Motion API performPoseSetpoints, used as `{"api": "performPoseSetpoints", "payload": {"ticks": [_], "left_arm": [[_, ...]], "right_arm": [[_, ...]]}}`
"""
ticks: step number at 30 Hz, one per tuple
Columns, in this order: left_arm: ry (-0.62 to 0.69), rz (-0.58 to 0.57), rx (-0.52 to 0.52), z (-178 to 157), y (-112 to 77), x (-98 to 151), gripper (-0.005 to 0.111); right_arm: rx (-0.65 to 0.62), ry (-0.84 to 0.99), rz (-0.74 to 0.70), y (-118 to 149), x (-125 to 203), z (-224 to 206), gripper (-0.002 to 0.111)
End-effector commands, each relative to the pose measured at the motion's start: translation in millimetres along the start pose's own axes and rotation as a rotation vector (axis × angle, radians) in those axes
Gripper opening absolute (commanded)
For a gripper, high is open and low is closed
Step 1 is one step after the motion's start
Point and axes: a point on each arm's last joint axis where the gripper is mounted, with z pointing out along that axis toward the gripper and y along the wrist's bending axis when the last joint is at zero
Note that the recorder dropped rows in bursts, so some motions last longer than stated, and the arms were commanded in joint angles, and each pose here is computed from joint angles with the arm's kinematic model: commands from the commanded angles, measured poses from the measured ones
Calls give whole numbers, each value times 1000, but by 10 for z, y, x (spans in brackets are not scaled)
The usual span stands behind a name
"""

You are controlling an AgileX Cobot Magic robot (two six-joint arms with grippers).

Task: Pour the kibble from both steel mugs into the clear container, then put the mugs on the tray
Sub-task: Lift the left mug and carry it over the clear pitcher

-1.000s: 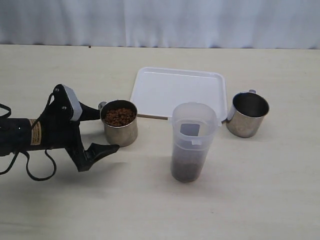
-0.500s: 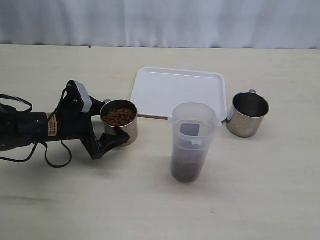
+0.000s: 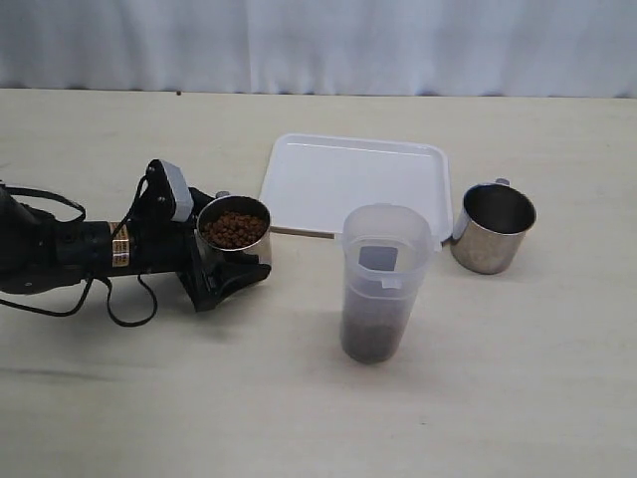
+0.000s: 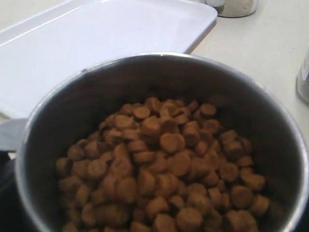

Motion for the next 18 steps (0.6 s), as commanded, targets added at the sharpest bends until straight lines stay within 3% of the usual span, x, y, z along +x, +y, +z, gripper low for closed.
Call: {"api": "performPoseSetpoints", "payload": {"ticks": [1, 5, 8, 12, 18], "left_arm": [[4, -17, 29, 65, -3, -27, 73], [4, -21, 22, 85, 21, -14, 38], [2, -21, 23, 85, 21, -16, 25], [-14, -21, 27, 85, 17, -30, 16], [-49, 18, 38, 8, 29, -263, 16]], "right_arm": [[5, 2, -4, -4, 13, 0, 5], [5, 2, -4, -4, 13, 0, 5], [5, 2, -4, -4, 13, 0, 5], [5, 2, -4, -4, 13, 0, 5], [5, 2, -4, -4, 13, 0, 5]]}}
